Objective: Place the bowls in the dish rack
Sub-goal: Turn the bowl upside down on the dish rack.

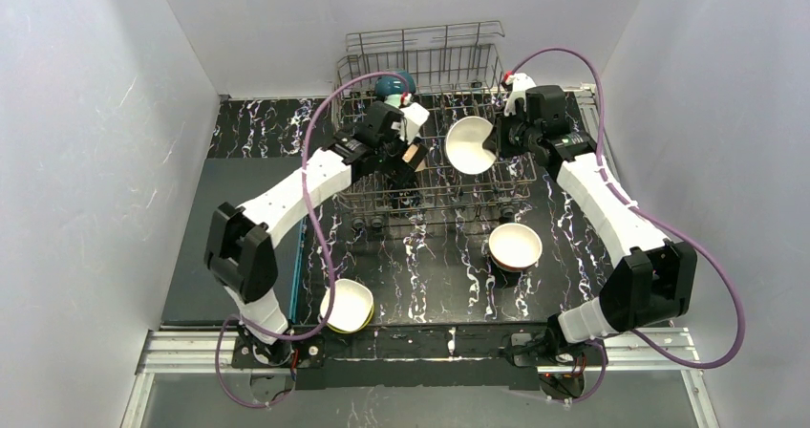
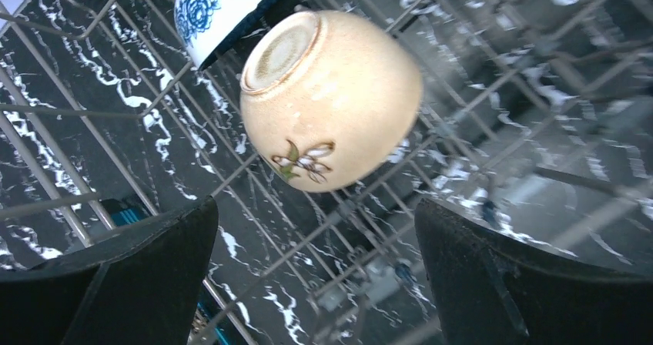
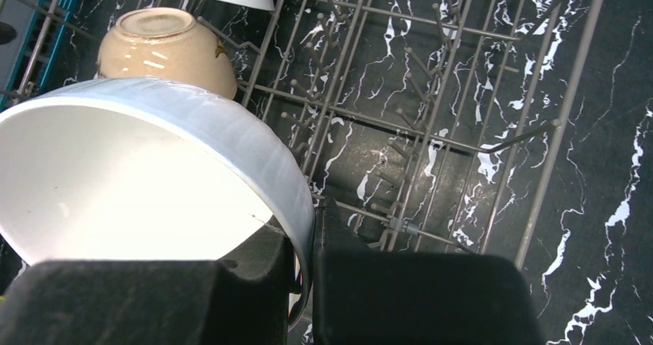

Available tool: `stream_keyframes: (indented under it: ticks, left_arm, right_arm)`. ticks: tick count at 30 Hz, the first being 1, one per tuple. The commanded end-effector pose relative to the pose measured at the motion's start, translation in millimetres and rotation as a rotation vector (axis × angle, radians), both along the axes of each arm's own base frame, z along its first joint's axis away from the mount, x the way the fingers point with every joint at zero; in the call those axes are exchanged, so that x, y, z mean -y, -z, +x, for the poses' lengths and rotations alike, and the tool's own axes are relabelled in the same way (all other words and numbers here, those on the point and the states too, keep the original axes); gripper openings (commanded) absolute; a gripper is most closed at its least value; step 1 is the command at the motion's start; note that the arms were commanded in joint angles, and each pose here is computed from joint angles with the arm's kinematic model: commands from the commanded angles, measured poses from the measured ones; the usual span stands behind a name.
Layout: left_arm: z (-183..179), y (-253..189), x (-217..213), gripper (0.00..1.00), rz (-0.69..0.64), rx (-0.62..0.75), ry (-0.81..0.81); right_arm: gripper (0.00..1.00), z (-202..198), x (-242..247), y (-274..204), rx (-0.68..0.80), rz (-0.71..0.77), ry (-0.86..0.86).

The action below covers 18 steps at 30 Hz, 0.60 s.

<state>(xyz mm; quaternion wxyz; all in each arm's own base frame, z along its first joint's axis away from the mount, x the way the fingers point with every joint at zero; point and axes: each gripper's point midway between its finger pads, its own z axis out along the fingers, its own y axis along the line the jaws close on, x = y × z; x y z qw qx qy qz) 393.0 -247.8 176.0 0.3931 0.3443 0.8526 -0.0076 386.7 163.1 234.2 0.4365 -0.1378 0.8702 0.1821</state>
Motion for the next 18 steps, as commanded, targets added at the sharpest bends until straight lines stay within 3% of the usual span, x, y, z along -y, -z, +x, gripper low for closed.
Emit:
stream_keyframes:
  ticks: [1,5,12,18]
  left_arm:
    - [-27,-54,8,0.98,-0.196,-0.038,0.011]
    - [-41,-73,19,0.98,-0.353,-0.112,0.04]
    - [-64,-131,51,0.98,-0.845,-0.32,0.136]
    - [-84,-157,67,0.98,-1.022,-0.387,0.224]
  right_arm:
    - [0.01,3,-16,-51,0.191,0.089,-0.077]
    - [0.01,-2,-23,-55,0.224,0.111,-0.131]
    - [0.01,-15,-38,-69,0.332,0.173,-0.244]
    - [0.01,-27,-52,-76,0.348,0.235,-0.339]
